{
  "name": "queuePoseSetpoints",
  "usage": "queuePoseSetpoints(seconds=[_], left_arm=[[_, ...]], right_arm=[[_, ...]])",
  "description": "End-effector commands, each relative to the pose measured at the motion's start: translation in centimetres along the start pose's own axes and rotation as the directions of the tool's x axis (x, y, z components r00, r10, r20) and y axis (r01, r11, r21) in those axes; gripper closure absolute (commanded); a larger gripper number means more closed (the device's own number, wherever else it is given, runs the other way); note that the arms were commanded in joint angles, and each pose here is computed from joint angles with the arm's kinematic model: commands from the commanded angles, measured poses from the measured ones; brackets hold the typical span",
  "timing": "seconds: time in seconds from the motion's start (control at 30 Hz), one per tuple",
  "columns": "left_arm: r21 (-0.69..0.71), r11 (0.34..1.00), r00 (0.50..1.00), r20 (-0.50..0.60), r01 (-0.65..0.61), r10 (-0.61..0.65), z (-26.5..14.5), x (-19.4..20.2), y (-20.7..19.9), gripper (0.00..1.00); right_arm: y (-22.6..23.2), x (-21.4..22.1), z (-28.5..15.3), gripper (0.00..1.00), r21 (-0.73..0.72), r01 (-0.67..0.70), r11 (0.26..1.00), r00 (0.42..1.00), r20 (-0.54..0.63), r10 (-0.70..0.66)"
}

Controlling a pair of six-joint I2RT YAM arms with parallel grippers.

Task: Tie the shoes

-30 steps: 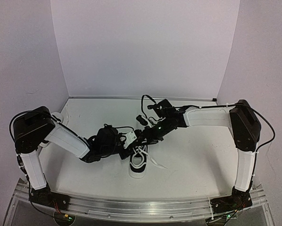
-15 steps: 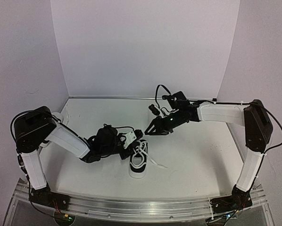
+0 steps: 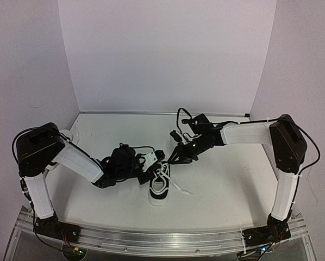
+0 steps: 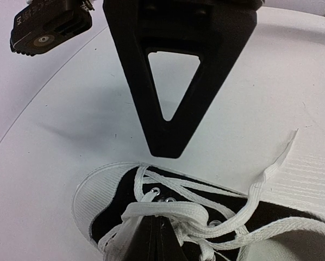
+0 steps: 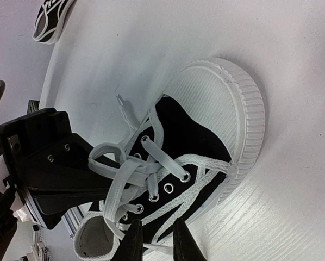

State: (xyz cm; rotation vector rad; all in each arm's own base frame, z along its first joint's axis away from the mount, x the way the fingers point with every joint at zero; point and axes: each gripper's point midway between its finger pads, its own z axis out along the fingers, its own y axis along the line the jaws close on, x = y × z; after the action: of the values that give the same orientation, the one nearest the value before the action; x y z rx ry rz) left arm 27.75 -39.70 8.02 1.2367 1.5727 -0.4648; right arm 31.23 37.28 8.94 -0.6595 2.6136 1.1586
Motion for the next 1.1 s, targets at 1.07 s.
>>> queuePoseSetpoints(seconds=[1.07], left_arm=[[0.042,0.999,1.000,0.012,-0.012,0.012,0.3,-0.6,-0.5,1.00]], right_arm=[[3.2,0.3,2.9,0.79,-0.154,0.004,0.988,0.999,-0.036,-0.010]])
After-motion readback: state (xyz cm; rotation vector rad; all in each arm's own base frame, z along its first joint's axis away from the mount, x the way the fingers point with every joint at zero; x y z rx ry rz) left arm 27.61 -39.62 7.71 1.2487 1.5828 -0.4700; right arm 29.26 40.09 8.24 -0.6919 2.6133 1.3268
